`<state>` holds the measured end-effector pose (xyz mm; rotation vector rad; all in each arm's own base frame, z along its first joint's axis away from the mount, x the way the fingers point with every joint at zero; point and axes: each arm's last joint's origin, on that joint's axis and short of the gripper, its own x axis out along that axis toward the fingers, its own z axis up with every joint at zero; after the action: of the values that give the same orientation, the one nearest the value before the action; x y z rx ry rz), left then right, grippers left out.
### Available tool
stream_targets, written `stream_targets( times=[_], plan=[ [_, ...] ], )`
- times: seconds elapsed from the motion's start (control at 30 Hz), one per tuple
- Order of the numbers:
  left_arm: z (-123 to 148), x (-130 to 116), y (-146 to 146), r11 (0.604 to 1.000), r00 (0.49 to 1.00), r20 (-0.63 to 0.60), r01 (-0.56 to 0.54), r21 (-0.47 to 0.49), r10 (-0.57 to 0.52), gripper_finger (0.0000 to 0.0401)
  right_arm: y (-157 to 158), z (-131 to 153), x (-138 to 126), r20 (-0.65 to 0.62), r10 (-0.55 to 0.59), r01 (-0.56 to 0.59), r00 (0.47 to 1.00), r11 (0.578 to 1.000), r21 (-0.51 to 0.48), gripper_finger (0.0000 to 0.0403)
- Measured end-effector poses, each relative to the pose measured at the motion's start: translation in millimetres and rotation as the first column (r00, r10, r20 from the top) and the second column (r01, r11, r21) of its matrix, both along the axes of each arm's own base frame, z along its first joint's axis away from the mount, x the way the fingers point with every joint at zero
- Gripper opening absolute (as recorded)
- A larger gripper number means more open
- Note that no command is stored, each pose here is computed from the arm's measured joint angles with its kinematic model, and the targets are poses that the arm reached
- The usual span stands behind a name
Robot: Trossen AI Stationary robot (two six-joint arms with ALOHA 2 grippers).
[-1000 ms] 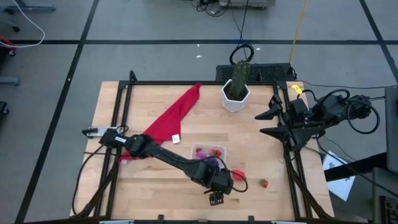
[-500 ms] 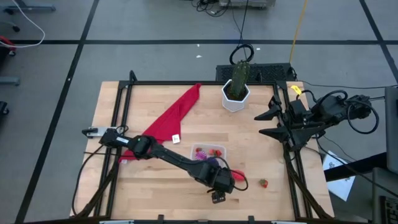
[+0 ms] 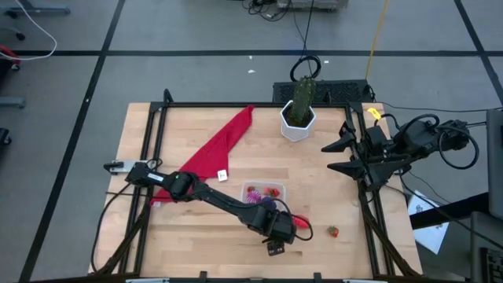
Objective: Pick and placing Produce into tupperware
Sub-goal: Put the purple peach into the transparent bin
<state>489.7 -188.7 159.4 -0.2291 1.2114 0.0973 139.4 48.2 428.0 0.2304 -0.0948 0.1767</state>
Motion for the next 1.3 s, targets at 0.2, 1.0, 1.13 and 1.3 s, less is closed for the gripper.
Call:
stream_targets(
  times=[0.2,1.0,1.13,1.3],
  plan=[
    [-0.7,-4.7,-6.1,1.000,1.000,-0.020,0.010,0.014,-0.010,0.0374,0.0,0.0,0.0,0.000,0.000,0.000,1.000,1.000,0.000,0.0208],
    [-5.5,-6.7,-9.0,0.998,1.000,-0.011,-0.009,0.058,0.010,0.0374,0.0,0.1,0.0,0.001,0.000,0.000,1.000,1.000,0.000,0.0208],
    [-5.4,-6.6,-9.0,0.998,1.000,-0.010,-0.010,0.057,0.010,0.0372,0.0,0.1,0.0,0.001,0.000,0.000,1.000,1.000,0.000,0.0208],
    [-5.4,-6.5,-8.8,0.998,1.000,-0.006,-0.016,0.063,0.017,0.0343,0.0,0.1,0.0,0.001,0.000,0.000,1.000,1.000,0.000,0.0208]
  ],
)
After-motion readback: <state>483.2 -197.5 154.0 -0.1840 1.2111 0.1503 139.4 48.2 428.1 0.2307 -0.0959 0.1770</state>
